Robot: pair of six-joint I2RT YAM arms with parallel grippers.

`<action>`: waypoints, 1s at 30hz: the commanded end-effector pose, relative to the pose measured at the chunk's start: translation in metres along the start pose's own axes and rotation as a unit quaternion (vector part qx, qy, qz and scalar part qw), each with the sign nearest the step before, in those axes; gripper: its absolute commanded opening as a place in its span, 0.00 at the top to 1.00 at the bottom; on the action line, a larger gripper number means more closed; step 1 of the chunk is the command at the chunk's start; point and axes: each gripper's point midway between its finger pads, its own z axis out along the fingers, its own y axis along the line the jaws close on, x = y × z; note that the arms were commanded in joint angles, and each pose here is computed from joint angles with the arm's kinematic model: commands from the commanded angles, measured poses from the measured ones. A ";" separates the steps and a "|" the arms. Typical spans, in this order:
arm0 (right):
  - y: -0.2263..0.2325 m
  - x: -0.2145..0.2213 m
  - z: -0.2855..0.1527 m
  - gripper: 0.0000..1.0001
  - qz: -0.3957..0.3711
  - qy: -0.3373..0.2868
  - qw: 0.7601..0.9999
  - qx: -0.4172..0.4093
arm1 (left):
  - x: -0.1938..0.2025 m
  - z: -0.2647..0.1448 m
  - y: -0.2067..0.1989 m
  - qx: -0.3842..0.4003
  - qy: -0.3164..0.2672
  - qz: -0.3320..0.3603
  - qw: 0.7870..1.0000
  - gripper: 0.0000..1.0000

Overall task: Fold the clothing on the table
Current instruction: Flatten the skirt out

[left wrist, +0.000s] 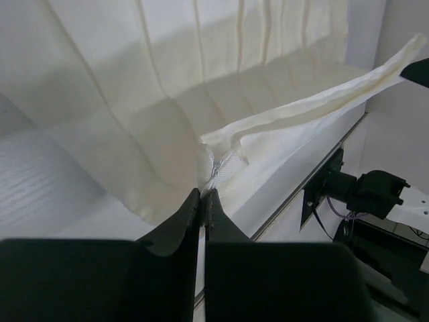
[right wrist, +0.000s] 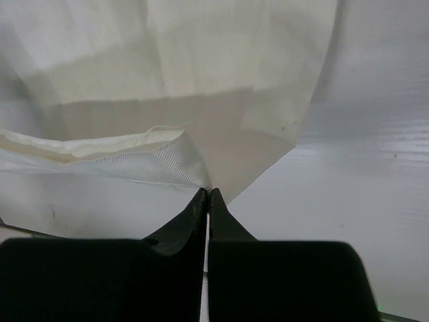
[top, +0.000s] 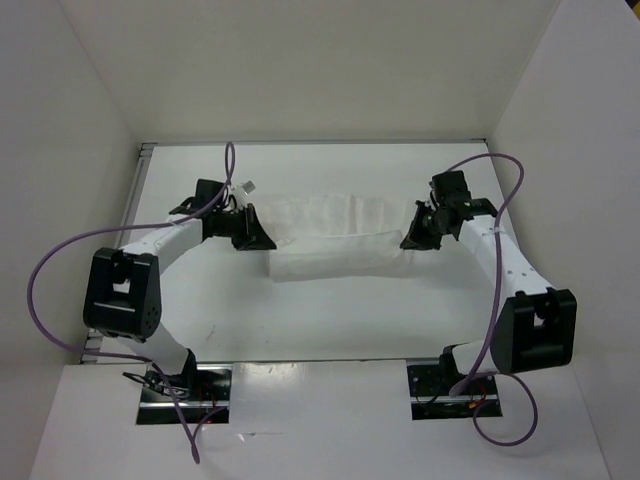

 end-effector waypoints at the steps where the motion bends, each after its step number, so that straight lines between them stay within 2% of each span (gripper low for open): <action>1: -0.025 0.004 -0.010 1.00 0.014 -0.016 0.998 0.056 | -0.031 -0.023 -0.009 -0.017 -0.069 0.046 0.996 0.98; 6: -0.025 0.001 -0.003 1.00 0.020 -0.009 0.998 0.060 | -0.060 -0.036 -0.025 -0.025 -0.102 0.072 0.992 0.98; 9: -0.025 -0.016 0.002 1.00 0.012 -0.022 0.997 0.071 | -0.080 -0.031 -0.027 -0.023 -0.108 0.078 0.991 0.98; 10: -0.022 -0.027 0.000 1.00 0.010 -0.034 0.997 0.073 | -0.098 -0.034 -0.036 -0.021 -0.126 0.091 0.988 0.98; 17: 0.002 -0.093 0.007 1.00 -0.012 -0.090 0.994 0.062 | -0.153 -0.025 -0.037 -0.036 -0.165 0.098 0.981 0.98; 22: 0.017 -0.126 0.018 1.00 -0.020 -0.109 0.993 0.047 | -0.172 -0.018 -0.031 -0.049 -0.175 0.098 0.979 0.98; 25: 0.018 -0.138 0.041 1.00 -0.029 -0.100 0.993 0.047 | -0.178 -0.013 -0.024 -0.059 -0.175 0.087 0.979 0.98; 30: 0.032 -0.164 0.061 1.00 -0.038 -0.109 0.993 0.025 | -0.177 -0.003 -0.009 -0.074 -0.168 0.071 0.980 0.98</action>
